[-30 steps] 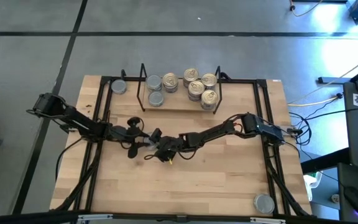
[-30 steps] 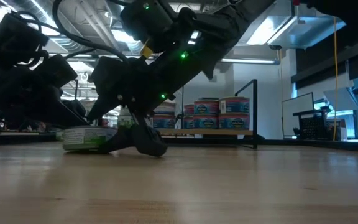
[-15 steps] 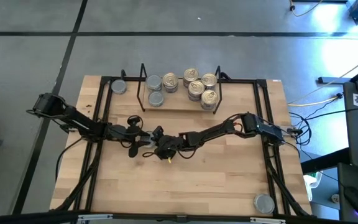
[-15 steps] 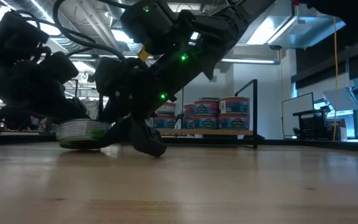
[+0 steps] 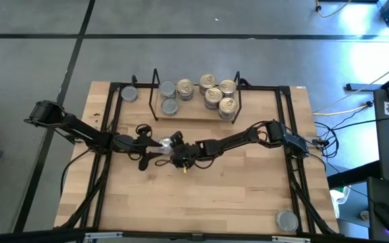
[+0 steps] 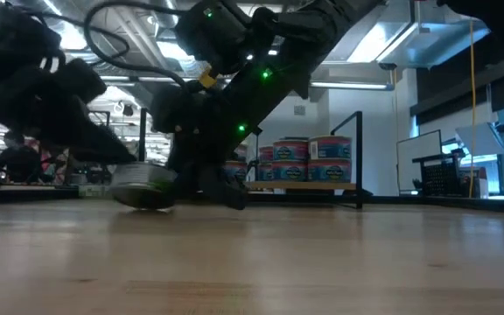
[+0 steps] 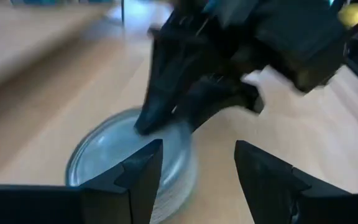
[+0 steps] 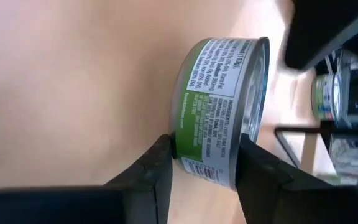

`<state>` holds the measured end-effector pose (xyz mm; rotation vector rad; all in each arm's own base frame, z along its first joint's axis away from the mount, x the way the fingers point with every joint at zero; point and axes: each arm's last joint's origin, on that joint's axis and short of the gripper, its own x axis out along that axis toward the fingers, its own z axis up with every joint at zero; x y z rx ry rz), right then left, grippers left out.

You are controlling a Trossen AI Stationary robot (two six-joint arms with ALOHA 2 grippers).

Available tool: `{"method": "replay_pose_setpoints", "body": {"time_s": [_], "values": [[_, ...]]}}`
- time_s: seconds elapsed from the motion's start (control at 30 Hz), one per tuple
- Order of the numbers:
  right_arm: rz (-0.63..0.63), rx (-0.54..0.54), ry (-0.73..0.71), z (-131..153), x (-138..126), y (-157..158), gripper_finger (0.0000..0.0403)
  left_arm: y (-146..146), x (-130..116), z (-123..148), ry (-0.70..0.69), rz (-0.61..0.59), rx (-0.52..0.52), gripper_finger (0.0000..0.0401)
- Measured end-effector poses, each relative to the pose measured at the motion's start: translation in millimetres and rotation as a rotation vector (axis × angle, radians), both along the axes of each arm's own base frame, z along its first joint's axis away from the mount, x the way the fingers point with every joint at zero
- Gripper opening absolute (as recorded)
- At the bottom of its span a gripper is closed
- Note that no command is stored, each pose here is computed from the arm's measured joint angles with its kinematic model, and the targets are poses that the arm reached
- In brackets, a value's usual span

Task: Stack canned seafood by type on shelf
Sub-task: Stack the green tuna can on top of the other green tuna can on the shelf

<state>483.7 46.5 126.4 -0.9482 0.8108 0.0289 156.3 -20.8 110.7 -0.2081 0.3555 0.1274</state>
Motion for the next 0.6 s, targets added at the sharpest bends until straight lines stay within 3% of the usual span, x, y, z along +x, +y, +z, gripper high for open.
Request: {"method": "replay_pose_setpoints", "body": {"time_s": [0.13,0.33,0.6], "values": [[-0.028,-0.032,0.049,10,-7,-2,0.0134,2,-1,9,-0.058,0.031,0.040,0.0200],[-0.088,-0.119,0.134,23,-19,-4,0.0135,4,-7,7,-0.005,0.078,0.019,0.0200],[-0.170,-0.173,0.064,63,-25,-22,0.0134,5,-13,-4,0.114,0.131,-0.051,0.0200]]}}
